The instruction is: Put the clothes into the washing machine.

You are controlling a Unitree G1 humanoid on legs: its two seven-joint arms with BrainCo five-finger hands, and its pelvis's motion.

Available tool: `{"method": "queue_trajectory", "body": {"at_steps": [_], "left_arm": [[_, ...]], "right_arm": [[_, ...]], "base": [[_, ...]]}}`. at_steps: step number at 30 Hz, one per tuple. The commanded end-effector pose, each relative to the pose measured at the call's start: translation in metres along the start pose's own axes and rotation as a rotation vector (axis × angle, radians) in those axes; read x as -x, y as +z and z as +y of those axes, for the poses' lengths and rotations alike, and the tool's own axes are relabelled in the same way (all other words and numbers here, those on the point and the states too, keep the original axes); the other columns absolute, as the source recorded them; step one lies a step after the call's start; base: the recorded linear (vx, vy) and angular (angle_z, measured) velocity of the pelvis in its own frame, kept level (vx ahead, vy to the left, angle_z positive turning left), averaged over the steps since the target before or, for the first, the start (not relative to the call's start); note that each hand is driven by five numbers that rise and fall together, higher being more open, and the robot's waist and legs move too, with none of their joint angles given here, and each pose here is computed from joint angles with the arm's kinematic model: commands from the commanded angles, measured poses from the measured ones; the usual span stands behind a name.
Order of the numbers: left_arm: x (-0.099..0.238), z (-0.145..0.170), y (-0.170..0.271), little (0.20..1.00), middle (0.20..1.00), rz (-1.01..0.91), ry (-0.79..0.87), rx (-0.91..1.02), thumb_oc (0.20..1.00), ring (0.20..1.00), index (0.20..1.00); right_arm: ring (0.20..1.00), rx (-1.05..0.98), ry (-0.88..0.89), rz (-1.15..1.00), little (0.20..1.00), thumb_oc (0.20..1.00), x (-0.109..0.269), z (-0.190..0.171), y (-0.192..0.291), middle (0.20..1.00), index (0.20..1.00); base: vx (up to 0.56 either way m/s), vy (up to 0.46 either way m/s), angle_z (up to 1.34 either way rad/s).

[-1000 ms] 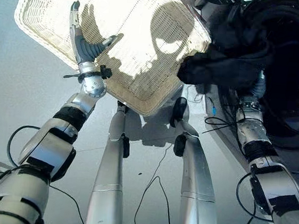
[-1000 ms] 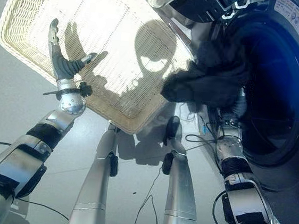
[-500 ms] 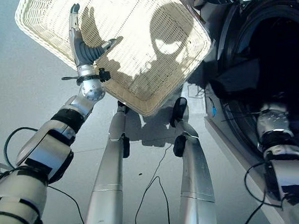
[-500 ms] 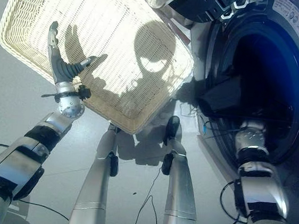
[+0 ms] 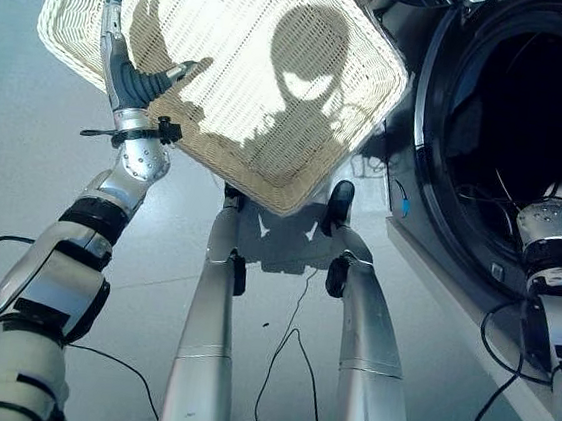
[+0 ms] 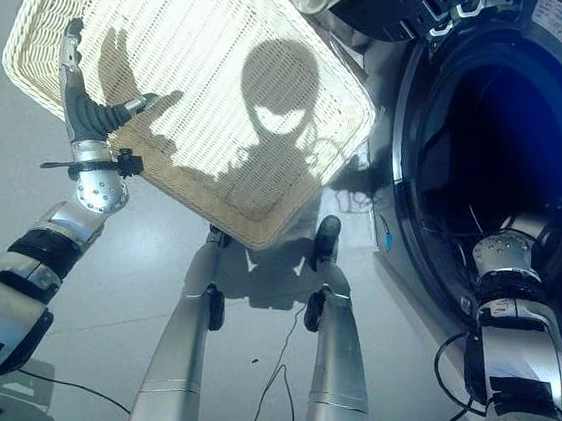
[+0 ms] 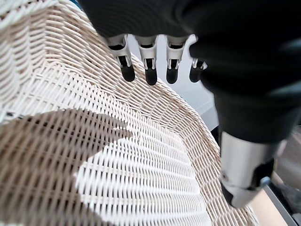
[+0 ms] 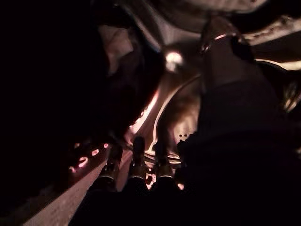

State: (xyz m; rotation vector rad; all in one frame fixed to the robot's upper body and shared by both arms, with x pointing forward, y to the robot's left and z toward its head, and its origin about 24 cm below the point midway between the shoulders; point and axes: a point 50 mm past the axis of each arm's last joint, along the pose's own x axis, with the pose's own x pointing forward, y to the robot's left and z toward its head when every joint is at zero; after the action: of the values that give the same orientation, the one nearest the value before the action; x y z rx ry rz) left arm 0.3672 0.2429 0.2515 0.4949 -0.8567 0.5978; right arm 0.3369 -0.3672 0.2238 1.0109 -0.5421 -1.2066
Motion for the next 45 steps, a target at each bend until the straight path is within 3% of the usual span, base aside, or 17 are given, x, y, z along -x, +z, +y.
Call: {"method": "queue_trajectory", "body": {"at_steps": [1,4,9,10,12,25,45], "left_arm": [[-0.004,-0.008,0.009,1.0,1.0,-0.018,0.022,0.048,1.0,1.0,1.0],[-0.012,-0.015,0.019,1.0,1.0,-0.033,0.008,0.053,1.0,1.0,1.0],[-0.019,-0.017,0.025,1.0,1.0,-0.041,-0.001,0.062,1.0,1.0,1.0],[-0.02,-0.021,0.028,1.0,1.0,-0.046,-0.003,0.069,1.0,1.0,1.0],[-0.021,-0.023,0.031,1.0,1.0,-0.054,-0.005,0.072,1.0,1.0,1.0],[-0.021,-0.023,0.033,1.0,1.0,-0.063,0.03,0.098,1.0,1.0,1.0],[0.014,-0.036,0.025,1.0,1.0,-0.039,0.026,0.105,1.0,1.0,1.0]], "right_arm": [[1.0,0.404,0.018,-0.457,1.0,1.0,-0.036,0.019,0.108,1.0,1.0],[1.0,0.833,0.011,-0.51,1.0,1.0,-0.031,0.03,0.089,1.0,1.0],[1.0,1.039,-0.025,-0.544,1.0,1.0,-0.03,0.036,0.084,1.0,1.0],[1.0,1.177,0.001,-0.639,1.0,1.0,-0.022,0.044,0.076,1.0,1.0],[1.0,1.25,0.02,-0.719,1.0,1.0,-0.015,0.051,0.071,1.0,1.0],[1.0,1.233,0.241,-1.052,1.0,1.0,0.022,0.068,0.042,1.0,1.0],[1.0,1.207,0.915,-1.178,1.0,1.0,0.111,0.035,-0.039,1.0,1.0]], "base": [[0.01,-0.025,0.04],[0.0,-0.033,0.05],[0.0,0.001,0.02],[0.0,0.0,0.0],[0.0,0.02,0.01],[0.0,0.005,0.01],[-0.02,0.03,0.0]]}}
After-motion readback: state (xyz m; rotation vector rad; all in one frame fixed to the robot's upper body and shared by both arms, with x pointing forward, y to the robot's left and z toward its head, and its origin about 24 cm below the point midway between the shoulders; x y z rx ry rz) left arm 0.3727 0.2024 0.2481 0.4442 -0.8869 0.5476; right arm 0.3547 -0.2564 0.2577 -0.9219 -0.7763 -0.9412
